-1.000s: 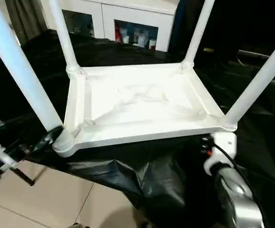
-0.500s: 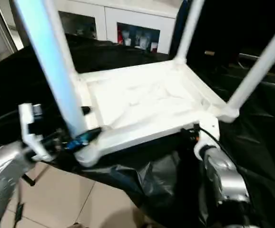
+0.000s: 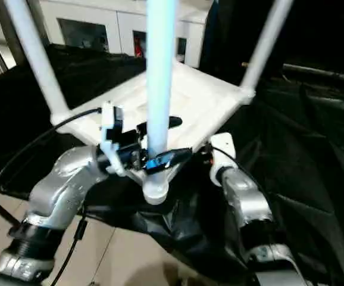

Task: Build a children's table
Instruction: Rotate table base

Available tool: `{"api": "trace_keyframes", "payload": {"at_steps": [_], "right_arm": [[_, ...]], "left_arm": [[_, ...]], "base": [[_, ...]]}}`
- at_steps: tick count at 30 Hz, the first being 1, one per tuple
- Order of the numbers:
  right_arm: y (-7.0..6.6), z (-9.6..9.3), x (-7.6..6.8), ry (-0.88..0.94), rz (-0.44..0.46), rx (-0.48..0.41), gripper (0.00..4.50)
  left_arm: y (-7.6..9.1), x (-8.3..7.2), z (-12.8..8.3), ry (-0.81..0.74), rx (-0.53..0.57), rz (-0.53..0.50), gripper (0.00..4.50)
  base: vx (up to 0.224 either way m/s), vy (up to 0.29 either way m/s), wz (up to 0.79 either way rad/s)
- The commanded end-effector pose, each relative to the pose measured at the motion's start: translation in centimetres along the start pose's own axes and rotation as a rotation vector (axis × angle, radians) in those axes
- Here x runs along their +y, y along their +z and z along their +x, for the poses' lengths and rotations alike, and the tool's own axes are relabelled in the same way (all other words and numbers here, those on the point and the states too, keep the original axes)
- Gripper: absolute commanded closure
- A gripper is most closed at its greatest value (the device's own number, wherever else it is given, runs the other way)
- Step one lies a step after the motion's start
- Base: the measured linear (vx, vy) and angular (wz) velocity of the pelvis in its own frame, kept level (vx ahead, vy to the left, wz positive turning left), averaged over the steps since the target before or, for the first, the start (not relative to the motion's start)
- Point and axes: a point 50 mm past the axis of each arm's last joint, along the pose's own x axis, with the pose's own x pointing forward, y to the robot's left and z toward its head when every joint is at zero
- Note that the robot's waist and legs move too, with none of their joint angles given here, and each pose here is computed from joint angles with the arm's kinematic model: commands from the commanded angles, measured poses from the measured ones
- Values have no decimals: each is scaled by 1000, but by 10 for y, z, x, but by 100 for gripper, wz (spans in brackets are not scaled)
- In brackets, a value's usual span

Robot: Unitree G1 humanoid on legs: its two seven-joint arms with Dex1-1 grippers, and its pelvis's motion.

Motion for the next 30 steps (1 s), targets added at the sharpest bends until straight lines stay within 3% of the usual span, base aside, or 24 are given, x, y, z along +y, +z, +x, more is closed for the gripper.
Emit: {"api": "trace_keyframes", "payload": {"at_steps": [1,10,16,22,23,25,30], "right_arm": [[16,11,30,130,-35,-50,140],[16,17,39,178,-24,-53,140],[16,17,36,159,-25,-58,140],[25,15,3,-51,-5,-103,140],[25,15,3,-51,-5,-103,140],[29,9,-12,-79,22,-125,140],[25,-10,-36,-42,14,-142,140]], "left_arm": [[-2,-5,20,-65,8,15,0],[-13,-6,36,-96,16,18,0],[-17,-11,48,-117,16,25,0],[-30,15,41,54,162,123,0],[-30,15,41,54,162,123,0],[-32,23,31,83,211,139,0],[-34,14,19,-2,197,71,0]], "base": [[0,0,0],[0,0,0],[0,0,0],[0,0,0],[0,0,0],[0,0,0],[0,0,0]]}}
